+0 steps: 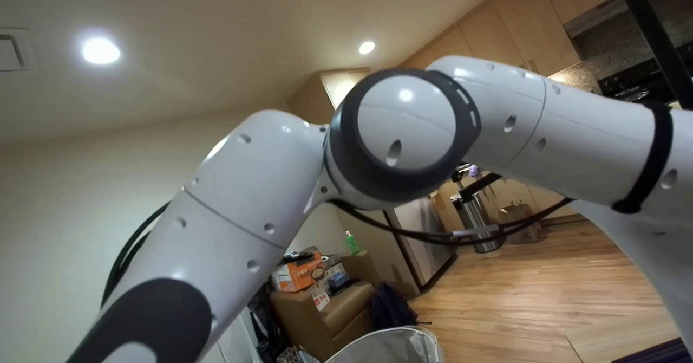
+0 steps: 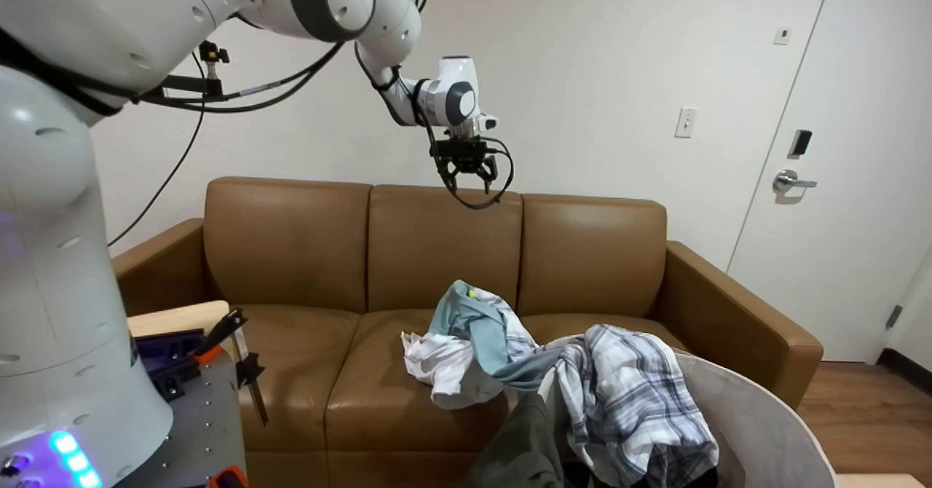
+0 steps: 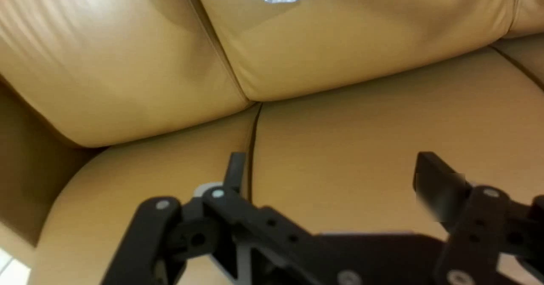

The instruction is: Pick up clothes from the laundry basket and put them on the couch.

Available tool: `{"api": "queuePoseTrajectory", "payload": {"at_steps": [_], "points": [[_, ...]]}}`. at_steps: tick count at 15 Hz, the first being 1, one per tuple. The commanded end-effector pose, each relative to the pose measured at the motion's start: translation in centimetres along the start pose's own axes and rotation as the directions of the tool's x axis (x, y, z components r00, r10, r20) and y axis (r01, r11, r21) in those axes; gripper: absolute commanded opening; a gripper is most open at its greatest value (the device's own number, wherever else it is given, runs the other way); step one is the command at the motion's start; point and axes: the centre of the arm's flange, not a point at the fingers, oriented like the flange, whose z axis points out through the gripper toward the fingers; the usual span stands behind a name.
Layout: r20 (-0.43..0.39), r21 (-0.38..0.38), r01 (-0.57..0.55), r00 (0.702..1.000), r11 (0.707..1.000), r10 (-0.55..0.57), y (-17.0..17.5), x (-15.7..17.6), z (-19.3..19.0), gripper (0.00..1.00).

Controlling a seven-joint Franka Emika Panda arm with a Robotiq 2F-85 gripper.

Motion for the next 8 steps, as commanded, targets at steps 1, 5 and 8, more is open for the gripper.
{"api": "queuePoseTrajectory", "payload": {"at_steps": [1,5,8], "points": [[-0.051,-0.034,-0.157,0.987,0.987,0.155,4.4,-5.9,-5.7,1.0],[-0.071,-0.057,-0.371,0.928,0.927,0.367,11.7,-11.4,-7.2,1.0],[-0.098,-0.037,-0.503,0.862,0.863,0.498,16.6,-17.4,-5.8,1.0]]}}
